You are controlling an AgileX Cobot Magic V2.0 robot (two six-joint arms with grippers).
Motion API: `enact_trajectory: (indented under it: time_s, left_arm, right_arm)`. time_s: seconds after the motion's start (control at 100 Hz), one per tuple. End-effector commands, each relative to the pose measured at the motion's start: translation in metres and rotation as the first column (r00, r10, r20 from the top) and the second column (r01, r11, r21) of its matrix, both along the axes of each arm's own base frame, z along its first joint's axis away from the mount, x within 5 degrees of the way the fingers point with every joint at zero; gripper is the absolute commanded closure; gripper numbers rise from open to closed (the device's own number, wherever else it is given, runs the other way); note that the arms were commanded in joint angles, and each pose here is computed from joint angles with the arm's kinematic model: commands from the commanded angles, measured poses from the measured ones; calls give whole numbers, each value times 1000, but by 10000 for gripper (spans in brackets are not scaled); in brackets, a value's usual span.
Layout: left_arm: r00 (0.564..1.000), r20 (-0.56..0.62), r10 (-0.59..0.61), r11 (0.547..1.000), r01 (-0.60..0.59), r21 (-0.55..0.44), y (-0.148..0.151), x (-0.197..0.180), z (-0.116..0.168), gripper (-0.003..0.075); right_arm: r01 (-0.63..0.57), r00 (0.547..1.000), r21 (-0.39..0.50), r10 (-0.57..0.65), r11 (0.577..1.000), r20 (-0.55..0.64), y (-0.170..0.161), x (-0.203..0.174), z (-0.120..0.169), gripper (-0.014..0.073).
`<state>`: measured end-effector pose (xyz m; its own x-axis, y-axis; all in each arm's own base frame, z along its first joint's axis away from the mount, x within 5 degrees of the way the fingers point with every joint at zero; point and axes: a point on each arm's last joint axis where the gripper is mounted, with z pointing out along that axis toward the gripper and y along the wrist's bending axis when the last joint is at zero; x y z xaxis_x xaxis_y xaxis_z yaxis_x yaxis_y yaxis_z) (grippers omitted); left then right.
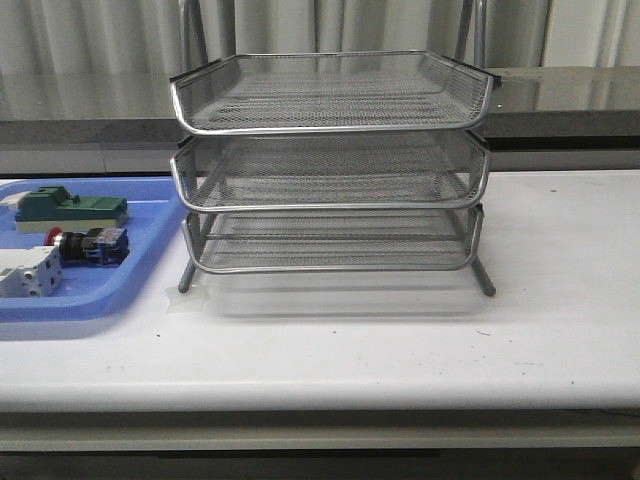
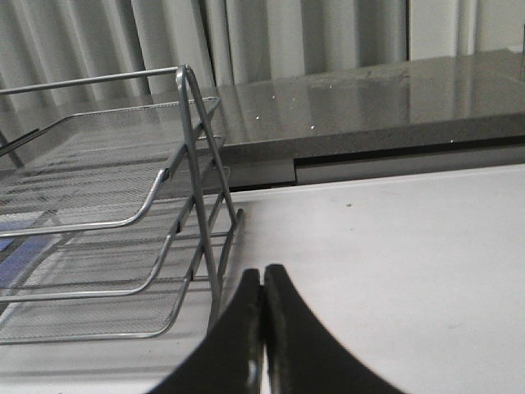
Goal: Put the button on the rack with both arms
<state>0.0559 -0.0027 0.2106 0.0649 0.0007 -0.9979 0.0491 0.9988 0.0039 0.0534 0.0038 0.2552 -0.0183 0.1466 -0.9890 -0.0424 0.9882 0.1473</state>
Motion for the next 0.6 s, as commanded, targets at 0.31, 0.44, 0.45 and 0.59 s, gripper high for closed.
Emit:
enact_trajectory:
  time_s: [0.31,0.44,0.45,0.59]
  left_arm:
    - [998,66,-6,1000,7,-16,-1,-1,-6,740]
    - [998,66,-6,1000,7,-16,-1,-1,-6,740]
    - [998,66,-6,1000,7,-16,-1,-1,-6,740]
    - [998,66,-6,1000,7,-16,-1,-1,-6,740]
  right_arm:
    - [-41,958,109,70,993,-277,7,62,68,655]
    - [-18,937,230,96,973,-335,9,85,59,655]
    - [-16,935,246,101,969,-339,10,86,59,655]
    - [30,895,395,152,918,-420,15,106,45,655]
